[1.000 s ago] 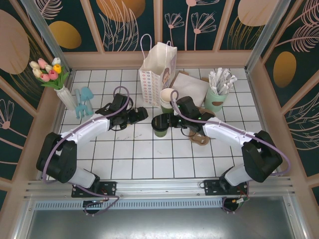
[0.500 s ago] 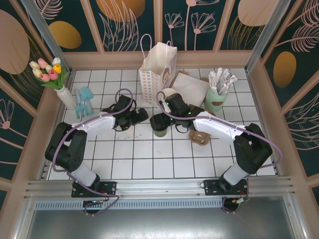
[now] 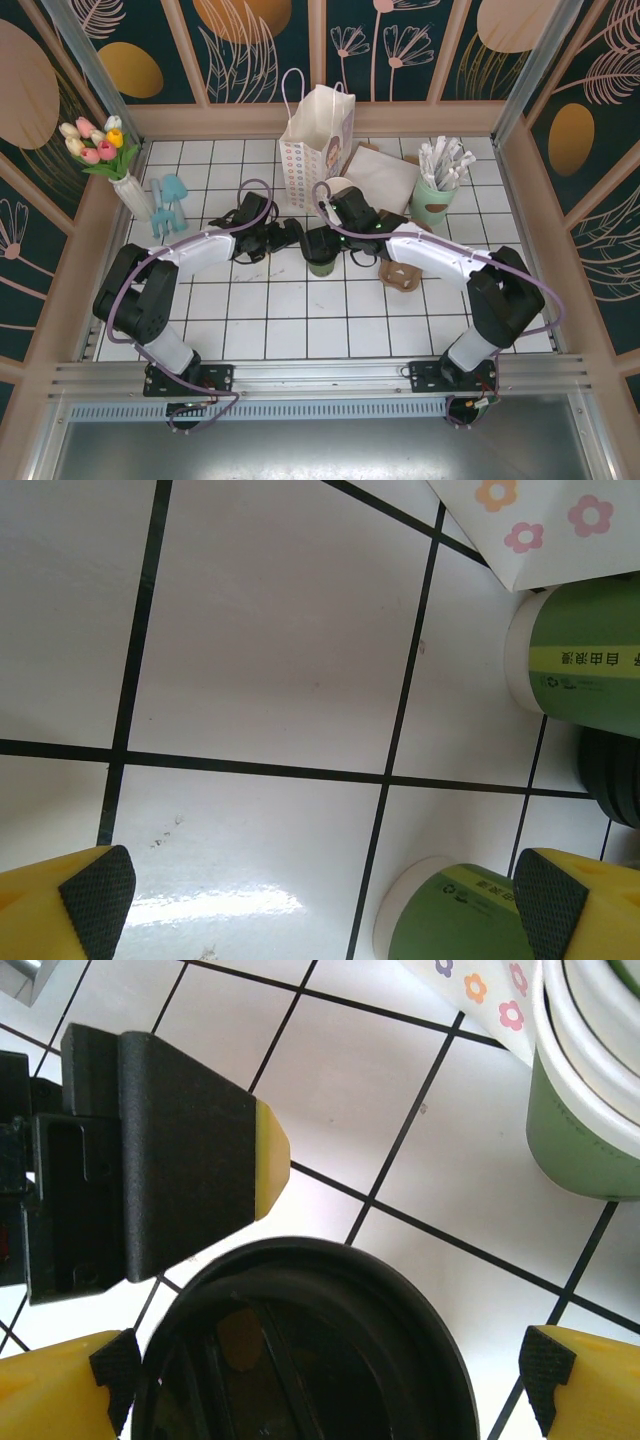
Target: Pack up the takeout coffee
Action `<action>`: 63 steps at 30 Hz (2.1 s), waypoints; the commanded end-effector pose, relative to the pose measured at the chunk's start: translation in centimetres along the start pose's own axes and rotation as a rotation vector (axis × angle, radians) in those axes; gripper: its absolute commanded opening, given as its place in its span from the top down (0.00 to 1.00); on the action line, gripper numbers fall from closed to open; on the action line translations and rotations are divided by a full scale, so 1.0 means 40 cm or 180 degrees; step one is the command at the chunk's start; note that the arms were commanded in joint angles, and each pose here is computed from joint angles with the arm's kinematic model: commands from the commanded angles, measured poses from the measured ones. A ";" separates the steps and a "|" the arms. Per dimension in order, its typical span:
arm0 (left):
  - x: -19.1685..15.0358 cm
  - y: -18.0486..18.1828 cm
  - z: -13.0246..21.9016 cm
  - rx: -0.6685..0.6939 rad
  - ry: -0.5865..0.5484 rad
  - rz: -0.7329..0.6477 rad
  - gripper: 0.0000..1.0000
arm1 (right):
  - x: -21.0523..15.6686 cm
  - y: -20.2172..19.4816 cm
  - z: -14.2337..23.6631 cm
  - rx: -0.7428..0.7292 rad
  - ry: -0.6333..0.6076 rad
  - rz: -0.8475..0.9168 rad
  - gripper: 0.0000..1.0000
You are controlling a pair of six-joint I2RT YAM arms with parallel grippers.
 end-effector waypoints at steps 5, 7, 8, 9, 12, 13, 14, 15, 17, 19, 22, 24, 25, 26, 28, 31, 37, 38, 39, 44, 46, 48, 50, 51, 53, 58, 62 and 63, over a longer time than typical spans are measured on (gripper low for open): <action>-0.016 0.008 -0.005 0.0026 0.0049 0.0033 0.02 | -0.009 0.005 0.033 0.0050 -0.0014 -0.0110 0.01; -0.017 0.006 -0.004 0.0016 0.0052 0.0028 0.01 | -0.017 0.000 0.028 0.0035 0.0008 -0.0124 0.01; -0.017 0.006 -0.003 0.0019 0.0052 0.0028 0.02 | -0.020 -0.004 0.024 0.0014 0.0016 -0.0130 0.01; -0.017 0.006 -0.003 0.0020 0.0048 0.0033 0.02 | -0.025 -0.010 0.018 -0.0015 0.0040 -0.0126 0.01; -0.021 0.006 -0.003 0.0019 0.0058 0.0042 0.02 | -0.040 -0.020 0.000 -0.0071 0.0146 -0.0121 0.01; -0.022 0.005 -0.004 0.0011 0.0060 0.0042 0.02 | -0.045 -0.024 -0.006 -0.0096 0.0183 -0.0119 0.01; -0.025 0.003 -0.006 0.0002 0.0069 0.0048 0.02 | -0.047 -0.025 -0.010 -0.0098 0.0209 -0.0116 0.01; -0.027 0.001 -0.008 -0.0008 0.0077 0.0045 0.01 | -0.051 -0.026 -0.014 -0.0092 0.0235 -0.0114 0.01; -0.032 -0.003 -0.012 -0.0018 0.0100 0.0039 0.01 | -0.055 -0.027 -0.021 -0.0078 0.0276 -0.0114 0.01; -0.036 -0.009 -0.016 -0.0029 0.0118 0.0033 0.01 | -0.060 -0.029 -0.027 -0.0080 0.0307 -0.0132 0.01; -0.038 -0.018 -0.018 -0.0046 0.0119 0.0021 0.02 | -0.066 -0.034 -0.034 -0.0090 0.0348 -0.0161 0.04; -0.037 -0.021 -0.018 -0.0051 0.0122 0.0015 0.01 | -0.074 -0.038 -0.039 -0.0087 0.0379 -0.0181 0.08; -0.035 -0.022 -0.018 -0.0050 0.0115 0.0012 0.02 | -0.076 -0.039 -0.041 -0.0077 0.0390 -0.0194 0.12; -0.035 -0.021 -0.018 -0.0044 0.0116 0.0012 0.01 | -0.080 -0.041 -0.042 -0.0078 0.0397 -0.0203 0.15; -0.032 -0.022 -0.015 -0.0028 0.0100 0.0000 0.01 | -0.082 -0.049 -0.042 -0.0117 0.0388 -0.0239 0.22; -0.026 -0.024 -0.008 -0.0013 0.0063 -0.0011 0.02 | -0.071 -0.073 -0.022 -0.0173 0.0337 -0.0333 0.26; -0.011 -0.033 0.010 -0.0008 -0.0042 -0.0024 0.02 | -0.018 -0.157 0.047 -0.0172 0.0111 -0.0683 0.27; -0.010 -0.034 0.012 -0.0009 -0.0054 -0.0019 0.02 | -0.011 -0.174 0.056 -0.0194 0.0066 -0.0732 0.28; -0.008 -0.035 0.014 -0.0012 -0.0067 -0.0013 0.01 | -0.002 -0.189 0.065 -0.0219 0.0015 -0.0779 0.28; -0.006 -0.037 0.018 -0.0026 -0.0085 -0.0003 0.01 | 0.047 -0.279 0.085 -0.0394 -0.0228 -0.1046 0.28; -0.005 -0.038 0.019 -0.0033 -0.0086 0.0004 0.01 | 0.065 -0.311 0.082 -0.0493 -0.0310 -0.1161 0.28; -0.007 -0.037 0.021 -0.0030 -0.0091 0.0004 0.02 | 0.083 -0.342 0.082 -0.0629 -0.0416 -0.1262 0.29; -0.006 -0.037 0.025 -0.0027 -0.0107 0.0008 0.02 | 0.099 -0.367 0.085 -0.0673 -0.0513 -0.1358 0.29; -0.007 -0.036 0.026 -0.0023 -0.0111 0.0010 0.02 | 0.110 -0.376 0.088 -0.0671 -0.0571 -0.1388 0.29; -0.007 -0.036 0.029 -0.0017 -0.0120 0.0006 0.01 | 0.128 -0.388 0.091 -0.0690 -0.0658 -0.1408 0.29; -0.008 -0.036 0.028 -0.0018 -0.0115 0.0002 0.02 | 0.174 -0.417 0.081 -0.0731 -0.0824 -0.1487 0.30; -0.008 -0.036 0.029 -0.0029 -0.0100 -0.0014 0.02 | 0.203 -0.429 0.061 -0.0775 -0.0839 -0.1482 0.30; -0.010 -0.036 0.029 -0.0028 -0.0094 -0.0017 0.01 | 0.209 -0.432 0.056 -0.0786 -0.0844 -0.1479 0.30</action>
Point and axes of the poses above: each hand's point on the last joint's axis, 136 mm out from that joint toward the fingers, its own z axis back along the fingers, its own y axis along the line the jaws close on, x = y × z, the point moved 7 cm from there along z, back along the fingers, and after that the axes turned 14 degrees about -z, right-handed, at the moved point
